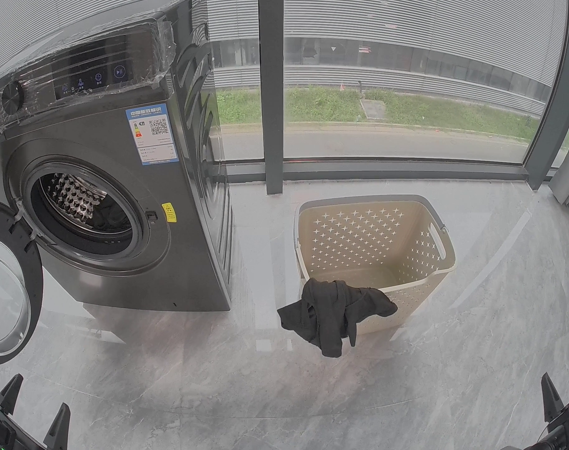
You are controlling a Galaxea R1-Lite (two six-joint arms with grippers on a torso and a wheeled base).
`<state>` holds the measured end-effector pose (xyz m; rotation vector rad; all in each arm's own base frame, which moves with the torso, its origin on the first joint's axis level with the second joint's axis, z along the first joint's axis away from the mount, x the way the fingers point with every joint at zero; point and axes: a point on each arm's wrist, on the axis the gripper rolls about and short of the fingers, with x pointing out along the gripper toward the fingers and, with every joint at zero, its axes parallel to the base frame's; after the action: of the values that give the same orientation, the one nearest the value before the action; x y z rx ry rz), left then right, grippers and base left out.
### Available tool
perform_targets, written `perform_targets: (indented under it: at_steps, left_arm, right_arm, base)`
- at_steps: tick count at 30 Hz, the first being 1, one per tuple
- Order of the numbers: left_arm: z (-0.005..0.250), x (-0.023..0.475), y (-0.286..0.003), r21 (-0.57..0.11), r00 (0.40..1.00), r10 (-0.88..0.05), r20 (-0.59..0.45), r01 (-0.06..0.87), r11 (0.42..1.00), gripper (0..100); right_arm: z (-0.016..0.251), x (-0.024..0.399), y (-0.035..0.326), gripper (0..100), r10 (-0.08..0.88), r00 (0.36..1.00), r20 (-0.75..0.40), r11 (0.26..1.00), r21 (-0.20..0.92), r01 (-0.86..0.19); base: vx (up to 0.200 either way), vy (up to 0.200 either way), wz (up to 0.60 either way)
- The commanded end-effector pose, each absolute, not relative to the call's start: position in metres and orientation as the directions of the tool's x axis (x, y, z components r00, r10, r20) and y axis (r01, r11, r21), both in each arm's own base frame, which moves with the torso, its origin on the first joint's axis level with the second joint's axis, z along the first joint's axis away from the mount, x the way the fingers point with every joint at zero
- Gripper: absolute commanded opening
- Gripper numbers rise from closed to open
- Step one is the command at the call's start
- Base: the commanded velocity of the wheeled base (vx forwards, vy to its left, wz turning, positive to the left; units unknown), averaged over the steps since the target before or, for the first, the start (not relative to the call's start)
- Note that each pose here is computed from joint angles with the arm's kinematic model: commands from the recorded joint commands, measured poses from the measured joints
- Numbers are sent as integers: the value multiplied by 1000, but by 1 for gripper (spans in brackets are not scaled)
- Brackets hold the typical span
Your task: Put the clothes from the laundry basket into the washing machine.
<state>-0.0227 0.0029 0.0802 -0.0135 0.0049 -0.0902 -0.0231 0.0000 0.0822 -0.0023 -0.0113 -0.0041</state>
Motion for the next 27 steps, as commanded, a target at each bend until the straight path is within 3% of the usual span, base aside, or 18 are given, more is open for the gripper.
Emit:
perform_targets:
  at_steps: [1,3,4,5,6,8,10,11,13,17,23,27]
  left_arm:
    - [76,-23,3,-14,996,-92,-3,92,996,100]
    - [75,-23,3,-9,996,-92,-5,92,996,100]
    - [75,-23,3,-9,996,-92,-5,92,996,100]
    - [75,-23,3,-9,996,-92,-5,92,996,100]
    - [75,-23,3,-9,996,-92,-5,92,996,100]
    - [76,-23,3,-9,996,-92,-3,92,996,100]
    - [75,-23,3,-11,996,-92,-5,92,996,100]
    - [75,-23,3,-12,996,-93,-5,93,996,100]
    - [76,-23,3,-12,996,-92,-3,92,996,100]
    - [75,-23,3,-12,996,-92,-5,92,996,100]
    - [76,-23,3,-12,996,-92,-3,92,996,100]
    - [75,-23,3,-11,996,-92,-5,92,996,100]
  right_arm:
    - [150,-43,0,100,17,976,218,1000,-8,-15]
    - [167,-31,0,100,76,993,95,997,-10,-76]
    - [167,-31,0,100,76,993,95,997,-10,-76]
    - [172,-10,2,100,204,978,-52,979,6,-204]
    - [173,2,3,100,251,960,-123,968,19,-251]
    - [170,31,9,100,309,908,-283,950,46,-309]
    - [170,41,12,100,327,884,-333,943,58,-327]
    - [168,65,20,100,369,834,-410,926,84,-368]
    - [163,92,33,100,416,789,-452,903,103,-417]
    - [146,134,55,100,457,757,-467,881,126,-455]
    - [118,164,75,100,463,703,-540,877,164,-453]
    - [99,181,83,100,419,664,-620,894,153,-421]
  base:
    - [200,0,0]
    - [200,0,0]
    - [200,0,0]
    - [200,0,0]
    - [0,0,0]
    - [0,0,0]
    - [0,0,0]
    - [0,0,0]
    - [0,0,0]
    - [0,0,0]
    - [0,0,0]
    - [0,0,0]
